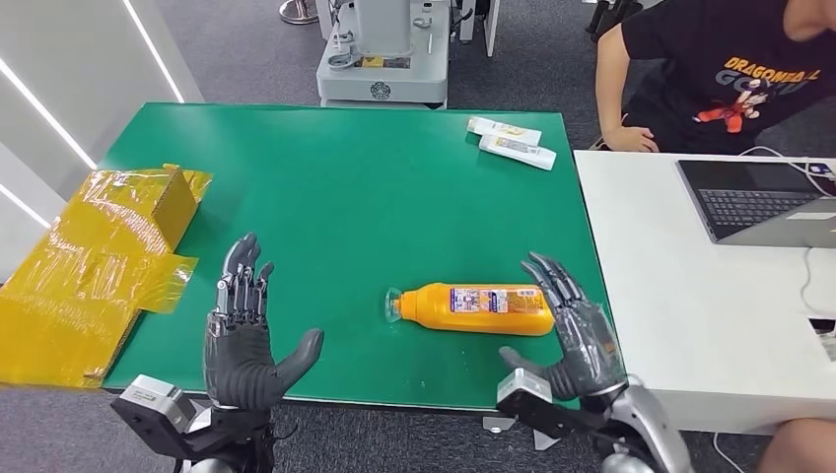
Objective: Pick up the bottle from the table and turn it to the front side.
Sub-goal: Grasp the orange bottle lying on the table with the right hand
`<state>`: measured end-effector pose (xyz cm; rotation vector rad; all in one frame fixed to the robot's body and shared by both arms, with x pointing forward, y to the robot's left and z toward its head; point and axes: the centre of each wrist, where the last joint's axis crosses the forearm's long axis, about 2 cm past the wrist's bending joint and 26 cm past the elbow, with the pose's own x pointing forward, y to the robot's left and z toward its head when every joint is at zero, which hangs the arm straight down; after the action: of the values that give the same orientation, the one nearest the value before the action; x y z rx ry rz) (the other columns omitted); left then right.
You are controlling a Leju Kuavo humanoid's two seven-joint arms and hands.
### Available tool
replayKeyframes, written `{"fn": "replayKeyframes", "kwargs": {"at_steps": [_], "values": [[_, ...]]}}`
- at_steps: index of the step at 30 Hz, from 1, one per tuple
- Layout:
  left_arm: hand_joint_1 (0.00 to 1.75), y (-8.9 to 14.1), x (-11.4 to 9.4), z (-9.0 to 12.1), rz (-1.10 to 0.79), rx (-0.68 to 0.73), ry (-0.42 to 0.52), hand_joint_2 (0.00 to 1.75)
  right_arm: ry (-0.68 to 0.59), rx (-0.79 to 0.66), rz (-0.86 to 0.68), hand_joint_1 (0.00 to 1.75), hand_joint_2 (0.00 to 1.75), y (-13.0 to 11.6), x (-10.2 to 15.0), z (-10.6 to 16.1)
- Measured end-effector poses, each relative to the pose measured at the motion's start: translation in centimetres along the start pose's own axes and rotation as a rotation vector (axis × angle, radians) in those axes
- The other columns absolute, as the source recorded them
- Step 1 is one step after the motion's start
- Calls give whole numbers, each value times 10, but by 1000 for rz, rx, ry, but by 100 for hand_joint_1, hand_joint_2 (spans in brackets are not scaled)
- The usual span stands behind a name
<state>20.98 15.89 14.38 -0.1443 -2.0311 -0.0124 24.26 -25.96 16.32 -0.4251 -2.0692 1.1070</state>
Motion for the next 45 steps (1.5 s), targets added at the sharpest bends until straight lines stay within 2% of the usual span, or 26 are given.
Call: {"fn": "replayKeyframes", "kwargs": {"at_steps": [3,7,11,16,19,21,24,29,36,45], "values": [[0,0,0,-2,5,-16,-7,175,-14,147,90,0,175,-42,-40,-11],[0,-1,1,-5,9,-45,-9,175,58,281,219,0,175,-97,-75,-27],[0,-2,2,-8,11,-57,-10,175,108,365,267,0,175,-134,-89,-39],[0,-3,3,-17,15,-72,-23,175,112,504,235,0,175,-183,-97,-83],[0,-4,4,-20,17,-73,-29,175,115,533,219,0,175,-197,-98,-108],[0,-4,4,-22,18,-73,-31,175,125,563,200,0,175,-195,-98,-126],[0,-4,4,-26,21,-80,-38,175,127,630,155,0,175,-174,-98,-147],[0,-6,4,-30,26,-83,-38,175,137,725,105,0,175,-131,-105,-152],[0,-7,1,-32,29,-91,-25,175,177,773,59,0,175,-104,-116,-143],[0,-6,-2,-35,54,-95,-7,175,281,796,31,0,175,-60,-144,-93]]}}
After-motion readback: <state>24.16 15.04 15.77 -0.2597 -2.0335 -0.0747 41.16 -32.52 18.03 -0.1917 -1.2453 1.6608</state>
